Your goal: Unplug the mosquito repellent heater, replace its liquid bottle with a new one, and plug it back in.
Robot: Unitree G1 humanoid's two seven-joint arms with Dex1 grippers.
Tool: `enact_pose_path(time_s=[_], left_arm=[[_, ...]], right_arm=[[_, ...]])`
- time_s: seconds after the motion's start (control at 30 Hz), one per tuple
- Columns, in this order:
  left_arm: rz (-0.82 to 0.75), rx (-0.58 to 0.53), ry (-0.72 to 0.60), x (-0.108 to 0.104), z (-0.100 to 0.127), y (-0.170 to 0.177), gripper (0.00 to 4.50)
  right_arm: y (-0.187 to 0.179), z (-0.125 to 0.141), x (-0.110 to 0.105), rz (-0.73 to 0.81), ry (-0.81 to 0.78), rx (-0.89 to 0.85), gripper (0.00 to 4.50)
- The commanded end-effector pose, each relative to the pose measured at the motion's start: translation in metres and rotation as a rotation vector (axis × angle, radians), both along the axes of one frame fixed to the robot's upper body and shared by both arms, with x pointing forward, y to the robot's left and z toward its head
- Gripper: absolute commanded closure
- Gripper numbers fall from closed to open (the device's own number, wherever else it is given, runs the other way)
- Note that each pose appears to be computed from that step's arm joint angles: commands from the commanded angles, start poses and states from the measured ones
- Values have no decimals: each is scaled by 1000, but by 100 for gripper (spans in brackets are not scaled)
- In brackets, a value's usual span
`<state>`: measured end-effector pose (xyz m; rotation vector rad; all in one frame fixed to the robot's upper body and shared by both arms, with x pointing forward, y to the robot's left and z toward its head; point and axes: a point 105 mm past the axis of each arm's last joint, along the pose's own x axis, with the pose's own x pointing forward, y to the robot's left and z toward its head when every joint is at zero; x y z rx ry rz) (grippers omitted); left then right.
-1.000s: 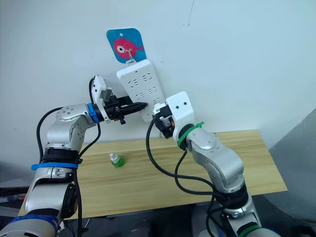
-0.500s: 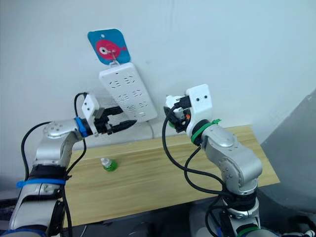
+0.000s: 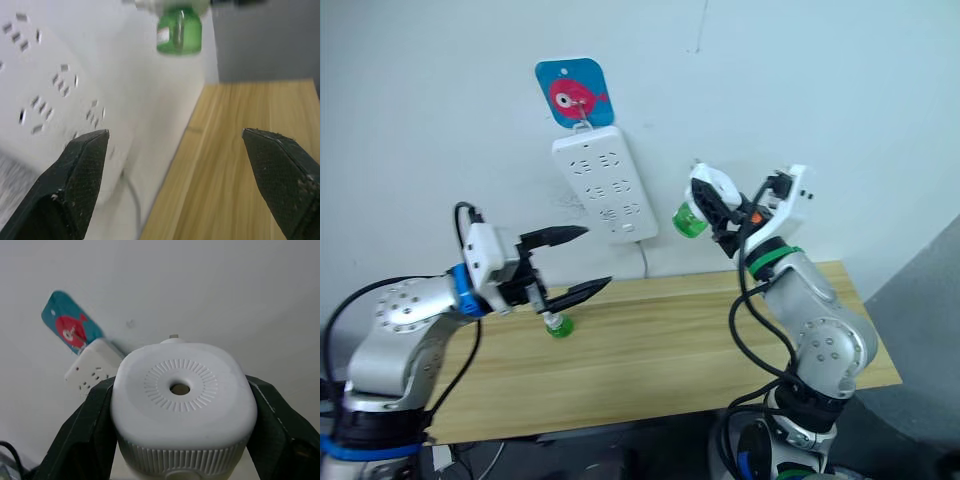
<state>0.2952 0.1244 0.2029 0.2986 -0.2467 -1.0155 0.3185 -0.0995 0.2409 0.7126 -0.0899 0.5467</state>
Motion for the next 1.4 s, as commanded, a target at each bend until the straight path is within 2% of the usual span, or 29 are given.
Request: enact_pose_path(time_s=[0.03, 0.17, 0.4, 0.5, 0.87, 1.17, 1.27, 1.4], left_arm=[[-27, -53, -28, 5, 11, -22, 0], [-138, -71, -14, 14, 13, -52, 0], [-173, -138, -74, 35, 29, -76, 0], [-191, -156, -118, 35, 34, -79, 0], [-226, -206, -131, 35, 49, -82, 0], [-253, -174, -147, 34, 48, -90, 0], [-251, -180, -145, 36, 49, -90, 52], [-240, -184, -143, 40, 51, -87, 177]], right_arm=[[-2, 23, -6, 44, -54, 184, 153], [-11, 26, -8, 92, -34, 268, 153], [-7, 34, -13, 169, 6, 361, 153], [-4, 35, -16, 183, 21, 374, 153], [-4, 29, -16, 181, 77, 389, 153], [-2, 26, -16, 184, 96, 389, 153], [0, 26, -17, 193, 97, 390, 153], [2, 24, -19, 193, 104, 380, 153]])
